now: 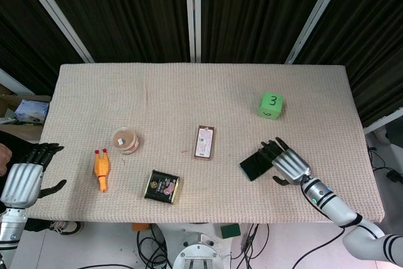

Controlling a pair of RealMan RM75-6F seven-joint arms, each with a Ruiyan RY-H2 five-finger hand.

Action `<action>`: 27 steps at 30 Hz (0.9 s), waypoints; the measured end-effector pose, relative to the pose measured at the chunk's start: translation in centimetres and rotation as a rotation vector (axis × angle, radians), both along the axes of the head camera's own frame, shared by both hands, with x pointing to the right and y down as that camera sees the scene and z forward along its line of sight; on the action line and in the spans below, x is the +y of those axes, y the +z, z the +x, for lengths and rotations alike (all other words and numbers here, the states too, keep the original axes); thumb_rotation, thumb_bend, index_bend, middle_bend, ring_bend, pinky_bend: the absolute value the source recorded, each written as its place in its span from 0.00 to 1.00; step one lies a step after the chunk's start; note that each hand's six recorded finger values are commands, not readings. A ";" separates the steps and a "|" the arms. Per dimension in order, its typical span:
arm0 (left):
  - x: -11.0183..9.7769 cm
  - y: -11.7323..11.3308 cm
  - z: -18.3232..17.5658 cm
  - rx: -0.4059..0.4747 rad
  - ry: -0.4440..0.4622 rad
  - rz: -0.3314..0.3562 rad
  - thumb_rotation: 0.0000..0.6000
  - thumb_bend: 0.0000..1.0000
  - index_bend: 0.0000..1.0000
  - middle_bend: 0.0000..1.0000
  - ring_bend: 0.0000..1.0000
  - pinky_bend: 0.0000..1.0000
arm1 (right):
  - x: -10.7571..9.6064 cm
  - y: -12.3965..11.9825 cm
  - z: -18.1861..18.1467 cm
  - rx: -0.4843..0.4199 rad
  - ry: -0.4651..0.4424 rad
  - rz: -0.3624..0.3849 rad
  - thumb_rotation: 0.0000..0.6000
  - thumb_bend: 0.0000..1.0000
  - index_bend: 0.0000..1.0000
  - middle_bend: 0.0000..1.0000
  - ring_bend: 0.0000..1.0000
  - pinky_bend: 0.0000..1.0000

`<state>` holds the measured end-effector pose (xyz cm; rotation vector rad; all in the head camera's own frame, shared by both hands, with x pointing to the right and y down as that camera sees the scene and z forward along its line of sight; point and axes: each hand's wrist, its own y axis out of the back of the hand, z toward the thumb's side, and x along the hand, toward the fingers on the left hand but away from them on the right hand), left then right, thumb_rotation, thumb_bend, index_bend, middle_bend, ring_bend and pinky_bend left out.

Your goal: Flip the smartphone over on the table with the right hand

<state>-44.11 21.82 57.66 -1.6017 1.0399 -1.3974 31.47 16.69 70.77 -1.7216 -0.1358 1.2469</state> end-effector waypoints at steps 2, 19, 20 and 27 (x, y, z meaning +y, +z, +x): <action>0.0 0.1 0.0 -0.001 0.000 -0.003 1.00 0.12 0.22 0.20 0.15 0.33 | 0.1 -0.1 0.0 -0.011 0.003 0.002 0.81 0.36 0.00 0.03 0.00 0.00; 0.0 0.2 0.0 -0.005 -0.002 -0.009 1.00 0.12 0.22 0.20 0.15 0.33 | 0.8 0.5 -0.4 -0.064 0.012 -0.024 0.89 0.37 0.03 0.18 0.00 0.00; 0.0 0.3 0.0 -0.005 -0.002 -0.011 1.00 0.12 0.22 0.20 0.15 0.33 | 0.8 0.6 -0.4 -0.063 0.011 -0.024 0.90 0.37 0.03 0.18 0.00 0.00; 0.0 0.4 -0.1 -0.008 -0.006 -0.016 1.00 0.12 0.22 0.20 0.15 0.34 | 0.9 1.4 -0.8 -0.050 0.005 -0.048 1.00 0.37 0.11 0.19 0.00 0.00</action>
